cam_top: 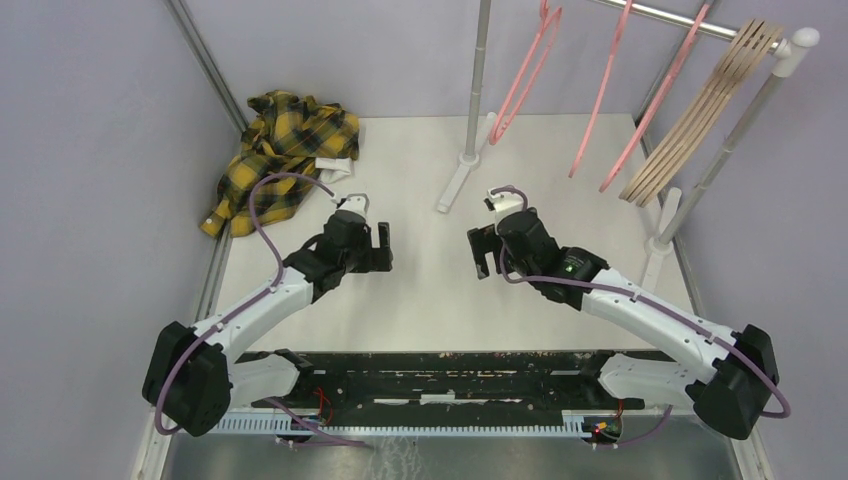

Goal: Organize the hangers

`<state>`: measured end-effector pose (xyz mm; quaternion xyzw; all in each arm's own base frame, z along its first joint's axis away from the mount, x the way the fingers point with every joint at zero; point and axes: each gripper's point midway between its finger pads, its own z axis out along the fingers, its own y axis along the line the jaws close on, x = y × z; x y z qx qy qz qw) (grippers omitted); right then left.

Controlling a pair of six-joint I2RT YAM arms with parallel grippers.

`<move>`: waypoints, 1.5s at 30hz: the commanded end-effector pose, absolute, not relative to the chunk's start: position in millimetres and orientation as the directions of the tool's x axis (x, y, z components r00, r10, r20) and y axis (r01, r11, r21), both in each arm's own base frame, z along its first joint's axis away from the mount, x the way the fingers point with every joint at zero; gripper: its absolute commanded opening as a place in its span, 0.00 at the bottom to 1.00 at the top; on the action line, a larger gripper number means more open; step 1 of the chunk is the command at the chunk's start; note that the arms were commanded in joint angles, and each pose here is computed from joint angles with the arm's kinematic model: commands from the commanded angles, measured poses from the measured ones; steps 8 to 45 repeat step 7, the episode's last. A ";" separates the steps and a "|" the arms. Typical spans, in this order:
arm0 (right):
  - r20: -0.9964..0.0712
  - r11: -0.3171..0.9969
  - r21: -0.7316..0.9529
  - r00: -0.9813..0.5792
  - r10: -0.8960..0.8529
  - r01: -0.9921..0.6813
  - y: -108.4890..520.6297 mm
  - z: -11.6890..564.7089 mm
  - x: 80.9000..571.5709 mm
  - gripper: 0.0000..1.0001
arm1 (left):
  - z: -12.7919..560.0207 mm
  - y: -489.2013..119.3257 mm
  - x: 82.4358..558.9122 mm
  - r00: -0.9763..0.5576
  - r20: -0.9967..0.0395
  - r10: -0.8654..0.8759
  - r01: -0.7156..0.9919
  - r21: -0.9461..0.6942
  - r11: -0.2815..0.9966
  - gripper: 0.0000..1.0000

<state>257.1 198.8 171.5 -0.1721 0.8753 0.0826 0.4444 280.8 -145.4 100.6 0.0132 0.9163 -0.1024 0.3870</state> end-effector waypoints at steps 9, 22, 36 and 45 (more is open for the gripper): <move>-0.824 0.949 -0.037 -0.528 -0.206 -0.312 194.0 159.9 269.3 1.00 | 121.5 -153.5 293.5 -0.629 -0.769 -0.120 0.111 -0.241 0.964 0.99; -0.824 0.949 -0.037 -0.528 -0.206 -0.312 194.0 159.9 269.3 1.00 | 121.5 -153.5 293.5 -0.629 -0.769 -0.120 0.111 -0.241 0.964 0.99; -0.824 0.949 -0.037 -0.528 -0.206 -0.312 194.0 159.9 269.3 1.00 | 121.5 -153.5 293.5 -0.629 -0.769 -0.120 0.111 -0.241 0.964 0.99; -0.824 0.949 -0.037 -0.528 -0.206 -0.312 194.0 159.9 269.3 1.00 | 121.5 -153.5 293.5 -0.629 -0.769 -0.120 0.111 -0.241 0.964 0.99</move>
